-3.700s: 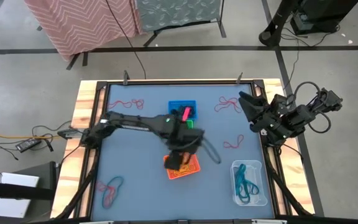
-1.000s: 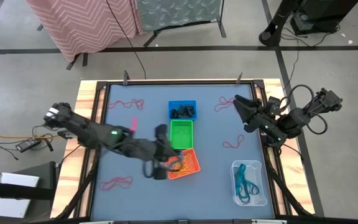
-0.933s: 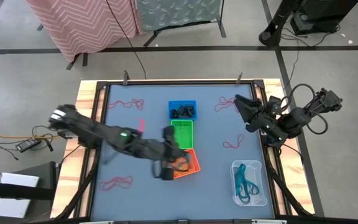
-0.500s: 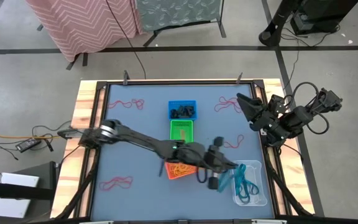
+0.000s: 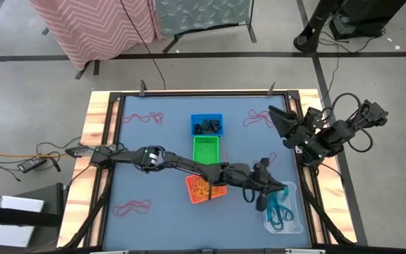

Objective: Sort rubber bands into baskets
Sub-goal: Put the blue rubber band into the transparent bin

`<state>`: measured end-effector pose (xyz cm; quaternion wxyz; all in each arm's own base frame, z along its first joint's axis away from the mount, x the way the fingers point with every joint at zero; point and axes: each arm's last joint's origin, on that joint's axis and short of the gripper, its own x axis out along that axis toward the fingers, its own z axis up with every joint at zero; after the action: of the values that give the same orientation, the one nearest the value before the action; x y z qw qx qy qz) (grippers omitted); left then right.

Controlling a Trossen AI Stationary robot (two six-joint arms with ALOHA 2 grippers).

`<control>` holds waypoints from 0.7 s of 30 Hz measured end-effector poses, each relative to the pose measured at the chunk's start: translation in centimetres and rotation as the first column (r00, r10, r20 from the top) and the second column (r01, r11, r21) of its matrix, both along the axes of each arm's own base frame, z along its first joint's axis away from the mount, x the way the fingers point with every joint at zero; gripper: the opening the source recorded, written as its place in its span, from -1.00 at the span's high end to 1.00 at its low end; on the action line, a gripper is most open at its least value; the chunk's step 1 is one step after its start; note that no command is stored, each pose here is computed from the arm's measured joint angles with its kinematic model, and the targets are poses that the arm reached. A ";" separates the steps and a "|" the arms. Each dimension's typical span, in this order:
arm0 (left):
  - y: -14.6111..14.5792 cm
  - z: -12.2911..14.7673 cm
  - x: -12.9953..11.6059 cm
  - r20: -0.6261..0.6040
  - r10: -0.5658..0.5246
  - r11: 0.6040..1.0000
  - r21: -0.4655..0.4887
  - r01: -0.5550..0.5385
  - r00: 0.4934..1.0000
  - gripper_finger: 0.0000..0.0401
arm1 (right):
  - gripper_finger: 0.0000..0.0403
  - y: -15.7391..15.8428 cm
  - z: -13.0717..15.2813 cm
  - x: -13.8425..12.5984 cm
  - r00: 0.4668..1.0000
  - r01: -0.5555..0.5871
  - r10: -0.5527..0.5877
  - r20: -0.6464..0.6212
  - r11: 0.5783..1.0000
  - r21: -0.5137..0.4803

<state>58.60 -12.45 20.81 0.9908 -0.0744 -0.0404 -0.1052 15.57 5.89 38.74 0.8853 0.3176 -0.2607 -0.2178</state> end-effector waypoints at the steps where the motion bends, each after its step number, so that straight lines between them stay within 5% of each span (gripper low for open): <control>1: 0.0 -0.8 0.0 -0.061 -0.004 0.999 -0.039 0.002 0.998 0.93 | -0.27 0.0 0.0 0.0 1.000 0.000 0.000 0.000 1.000 0.000; 5: -0.1 -3.0 -0.2 -0.205 -0.017 0.999 -0.052 0.007 0.979 0.80 | -0.27 0.0 0.0 0.0 1.000 0.000 0.000 -0.005 1.000 -0.004; 10: -0.3 -3.0 -0.3 -0.222 -0.095 0.995 -0.042 0.088 0.970 0.50 | -0.27 0.0 -0.1 0.1 1.000 0.000 0.000 -0.014 1.000 -0.010; 17: 0.7 1.8 -1.2 -0.215 -0.148 0.989 -0.014 0.148 0.965 -0.01 | -0.27 0.0 -0.1 0.1 1.000 -0.001 0.000 -0.014 1.000 -0.010; 21: 2.2 3.8 -2.4 -0.346 -0.147 0.984 0.048 0.174 0.927 -0.20 | -0.27 0.0 -0.1 0.1 1.000 0.000 0.000 -0.015 1.000 -0.012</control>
<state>56.22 -10.28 24.58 0.9730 -0.0558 0.1421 -0.1730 15.64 5.93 38.65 0.8891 0.3106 -0.2555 -0.2187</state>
